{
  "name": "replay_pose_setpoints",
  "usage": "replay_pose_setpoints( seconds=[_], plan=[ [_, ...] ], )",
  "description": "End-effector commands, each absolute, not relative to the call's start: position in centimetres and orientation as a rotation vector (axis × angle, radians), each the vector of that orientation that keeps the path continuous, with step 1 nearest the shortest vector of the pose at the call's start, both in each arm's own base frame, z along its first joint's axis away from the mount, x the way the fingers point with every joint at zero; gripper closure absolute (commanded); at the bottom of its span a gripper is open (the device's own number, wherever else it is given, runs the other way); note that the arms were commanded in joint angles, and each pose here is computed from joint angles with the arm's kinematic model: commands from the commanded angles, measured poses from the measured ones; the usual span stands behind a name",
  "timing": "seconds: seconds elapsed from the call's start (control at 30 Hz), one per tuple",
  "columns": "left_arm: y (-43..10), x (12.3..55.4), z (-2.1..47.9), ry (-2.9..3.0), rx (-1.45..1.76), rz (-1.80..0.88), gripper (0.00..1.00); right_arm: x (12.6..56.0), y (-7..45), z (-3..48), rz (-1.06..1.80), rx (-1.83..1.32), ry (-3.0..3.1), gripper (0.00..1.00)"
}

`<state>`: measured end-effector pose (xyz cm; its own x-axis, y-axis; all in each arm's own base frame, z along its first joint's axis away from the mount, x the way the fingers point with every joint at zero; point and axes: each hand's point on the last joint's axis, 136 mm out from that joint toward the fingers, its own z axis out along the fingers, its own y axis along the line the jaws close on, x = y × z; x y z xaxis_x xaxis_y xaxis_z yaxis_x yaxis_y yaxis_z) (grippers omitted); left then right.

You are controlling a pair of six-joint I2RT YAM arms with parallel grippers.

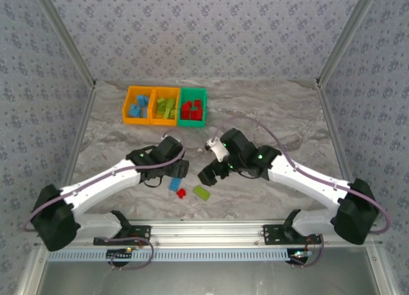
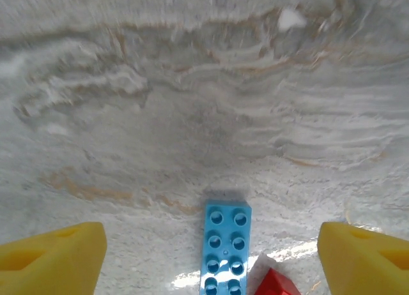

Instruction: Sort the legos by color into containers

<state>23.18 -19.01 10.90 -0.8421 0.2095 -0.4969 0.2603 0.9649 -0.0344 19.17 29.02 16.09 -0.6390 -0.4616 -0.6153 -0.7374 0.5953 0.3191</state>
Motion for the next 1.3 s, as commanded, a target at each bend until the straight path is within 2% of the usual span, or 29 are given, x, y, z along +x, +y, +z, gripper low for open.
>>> replay_pose_setpoints(
  seconds=[0.0, 0.2, 0.43, 0.63, 0.73, 0.83, 1.0, 1.13, 1.27],
  plan=[
    [-20.2, 23.1, 9.1, 2.673, 0.260, -0.201, 0.19, 19.3, 27.9, 17.2, 0.828, -0.776, 2.323, 0.00],
    [-20.7, 22.4, 5.8, 2.746, 0.291, -0.218, 0.27, 19.1, 25.6, 17.3, 0.830, -0.665, 2.323, 0.00],
    [-20.4, 21.7, 2.5, 2.807, 0.294, -0.185, 0.41, 19.0, 24.9, 18.0, 0.827, -0.642, 2.320, 0.00],
    [-20.4, 21.7, 1.6, 2.818, 0.285, -0.189, 0.63, 19.1, 24.8, 18.3, 0.828, -0.627, 2.325, 0.00],
    [-20.4, 22.7, 3.2, 2.763, 0.275, -0.205, 0.68, 19.2, 24.8, 18.5, 0.831, -0.609, 2.320, 0.00],
    [-19.3, 25.6, 7.1, 2.646, 0.242, -0.208, 0.70, 19.5, 25.0, 19.2, 0.841, -0.595, 2.296, 0.00],
    [-14.4, 34.6, 14.9, 2.363, 0.101, -0.103, 0.73, 20.2, 25.6, 20.0, 0.858, -0.584, 2.252, 0.00],
    [-9.1, 41.9, 17.2, 2.246, -0.078, 0.069, 0.74, 20.7, 26.0, 20.2, 0.865, -0.570, 2.246, 0.00],
    [-6.5, 48.5, 17.2, 2.218, -0.160, 0.117, 0.74, 21.0, 26.2, 20.5, 0.849, -0.580, 2.252, 0.00]
  ],
)
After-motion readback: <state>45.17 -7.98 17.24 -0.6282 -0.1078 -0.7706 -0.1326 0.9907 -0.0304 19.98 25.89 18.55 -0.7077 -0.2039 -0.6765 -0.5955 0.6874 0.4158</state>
